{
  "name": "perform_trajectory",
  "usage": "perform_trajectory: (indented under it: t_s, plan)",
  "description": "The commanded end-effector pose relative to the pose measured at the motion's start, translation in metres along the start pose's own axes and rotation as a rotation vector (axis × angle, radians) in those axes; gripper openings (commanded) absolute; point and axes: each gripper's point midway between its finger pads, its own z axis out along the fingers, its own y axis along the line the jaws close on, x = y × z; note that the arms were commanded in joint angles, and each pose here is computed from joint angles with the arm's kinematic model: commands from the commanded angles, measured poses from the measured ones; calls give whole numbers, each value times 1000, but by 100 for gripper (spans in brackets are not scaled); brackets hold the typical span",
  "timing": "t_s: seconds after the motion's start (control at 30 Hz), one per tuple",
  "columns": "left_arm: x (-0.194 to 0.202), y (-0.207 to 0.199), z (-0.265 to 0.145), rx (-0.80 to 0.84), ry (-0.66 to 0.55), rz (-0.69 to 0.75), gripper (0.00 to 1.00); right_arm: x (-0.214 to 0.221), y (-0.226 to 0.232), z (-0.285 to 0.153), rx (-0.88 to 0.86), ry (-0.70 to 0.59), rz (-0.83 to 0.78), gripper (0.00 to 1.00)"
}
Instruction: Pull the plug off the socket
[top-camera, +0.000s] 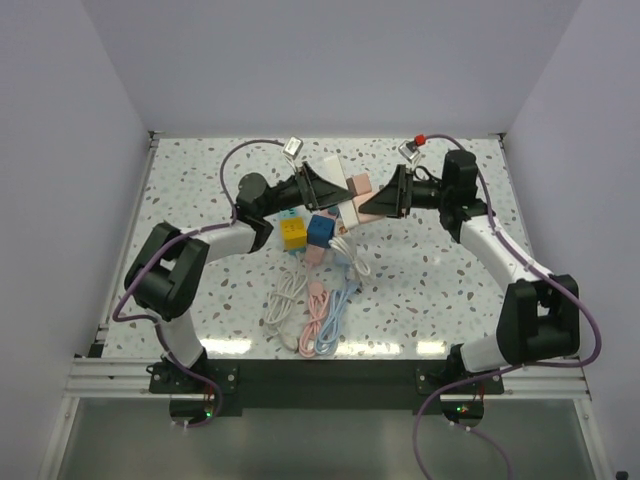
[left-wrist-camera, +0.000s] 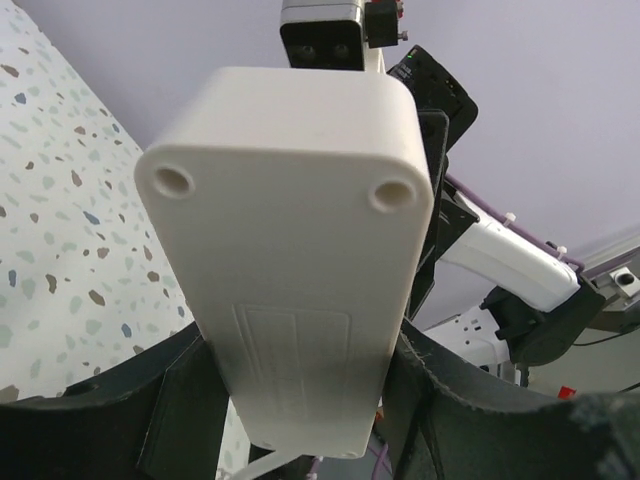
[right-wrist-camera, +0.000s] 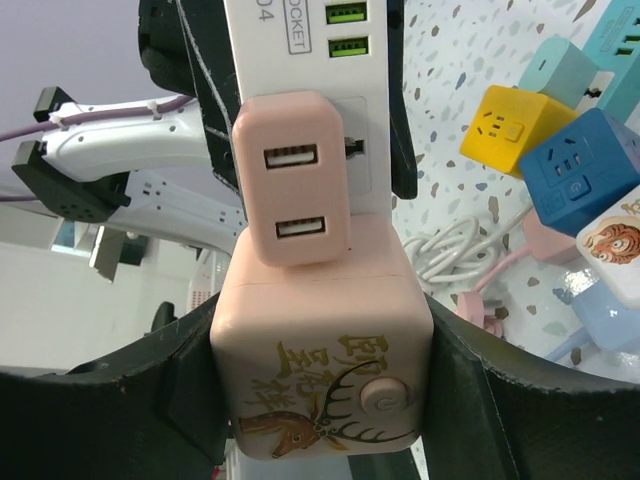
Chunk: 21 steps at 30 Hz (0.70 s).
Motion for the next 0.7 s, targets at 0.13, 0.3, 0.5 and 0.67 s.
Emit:
perform_trajectory:
  t_s: [0.13, 0.3, 0.5, 0.67]
  plan:
    - [-48, 22, -65, -83, -42, 158, 0, -44, -40, -35, 133, -130, 99, 0]
    - [-30, 31, -72, -81, 50, 125, 0, -60, -58, -42, 156, -117, 118, 0]
    - [-16, 26, -72, -26, 166, 94, 0, -56, -74, -41, 215, -37, 98, 0]
    - [-16, 23, -73, -38, 180, 95, 0, -38, -75, -24, 202, 56, 93, 0]
